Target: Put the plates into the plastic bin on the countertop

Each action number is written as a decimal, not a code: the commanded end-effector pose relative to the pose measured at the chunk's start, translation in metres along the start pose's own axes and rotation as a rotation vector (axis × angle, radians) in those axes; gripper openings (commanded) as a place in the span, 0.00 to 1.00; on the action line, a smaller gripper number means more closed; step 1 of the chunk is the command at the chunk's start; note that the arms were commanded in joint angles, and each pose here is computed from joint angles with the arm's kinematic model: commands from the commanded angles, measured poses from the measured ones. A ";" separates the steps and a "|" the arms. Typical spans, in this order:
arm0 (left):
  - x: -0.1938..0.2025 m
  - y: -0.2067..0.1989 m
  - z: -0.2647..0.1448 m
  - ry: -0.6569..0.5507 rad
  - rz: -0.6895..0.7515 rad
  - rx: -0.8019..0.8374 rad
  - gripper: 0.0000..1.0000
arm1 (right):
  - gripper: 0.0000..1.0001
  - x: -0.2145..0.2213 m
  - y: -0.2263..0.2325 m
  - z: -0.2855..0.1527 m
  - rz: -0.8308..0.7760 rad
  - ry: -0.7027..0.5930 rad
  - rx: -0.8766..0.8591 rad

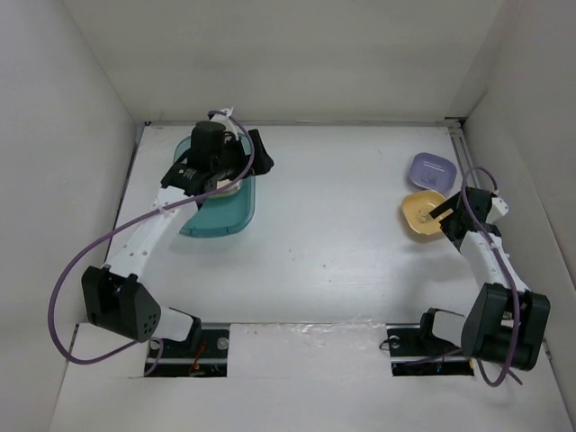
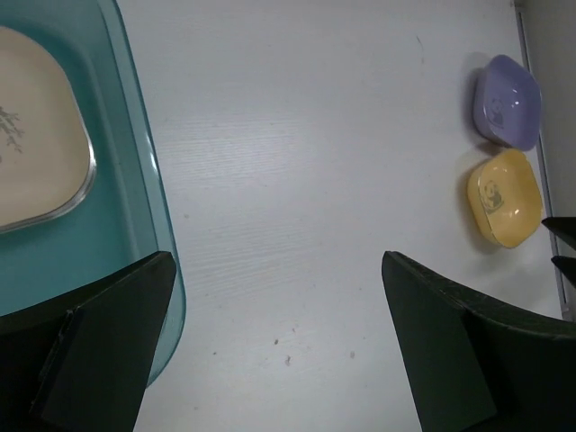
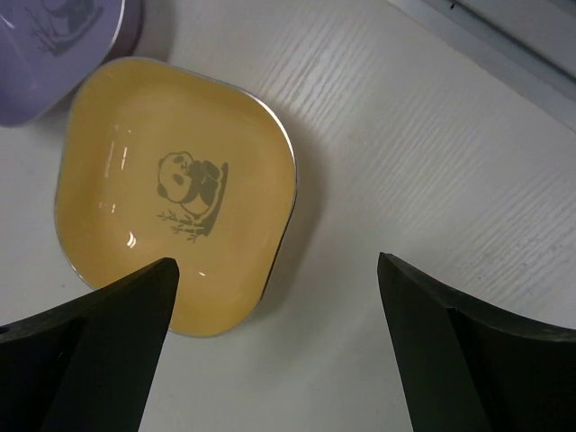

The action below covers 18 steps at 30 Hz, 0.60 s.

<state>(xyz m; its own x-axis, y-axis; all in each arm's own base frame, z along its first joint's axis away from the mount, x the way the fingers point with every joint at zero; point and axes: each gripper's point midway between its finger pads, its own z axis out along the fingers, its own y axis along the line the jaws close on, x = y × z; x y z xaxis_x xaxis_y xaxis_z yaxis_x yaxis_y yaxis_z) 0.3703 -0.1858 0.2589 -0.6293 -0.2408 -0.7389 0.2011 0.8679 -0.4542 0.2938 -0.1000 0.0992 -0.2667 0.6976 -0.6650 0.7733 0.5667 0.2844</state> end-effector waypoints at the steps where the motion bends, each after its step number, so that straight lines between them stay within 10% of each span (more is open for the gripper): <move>1: -0.032 0.000 -0.018 -0.095 0.017 -0.025 1.00 | 0.97 0.002 0.016 0.012 0.038 0.019 -0.074; 18: -0.039 0.008 -0.024 -0.111 0.032 -0.085 1.00 | 0.87 0.015 0.005 0.060 -0.017 0.126 0.095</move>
<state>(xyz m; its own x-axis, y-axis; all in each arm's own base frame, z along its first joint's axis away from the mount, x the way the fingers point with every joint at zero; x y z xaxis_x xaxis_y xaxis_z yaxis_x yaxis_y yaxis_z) 0.3749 -0.1674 0.2614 -0.6114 -0.2479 -0.7515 0.1422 0.8998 -0.4124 0.3172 -0.1003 0.0315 -0.3808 0.7528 -0.5369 0.8084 0.5529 0.2020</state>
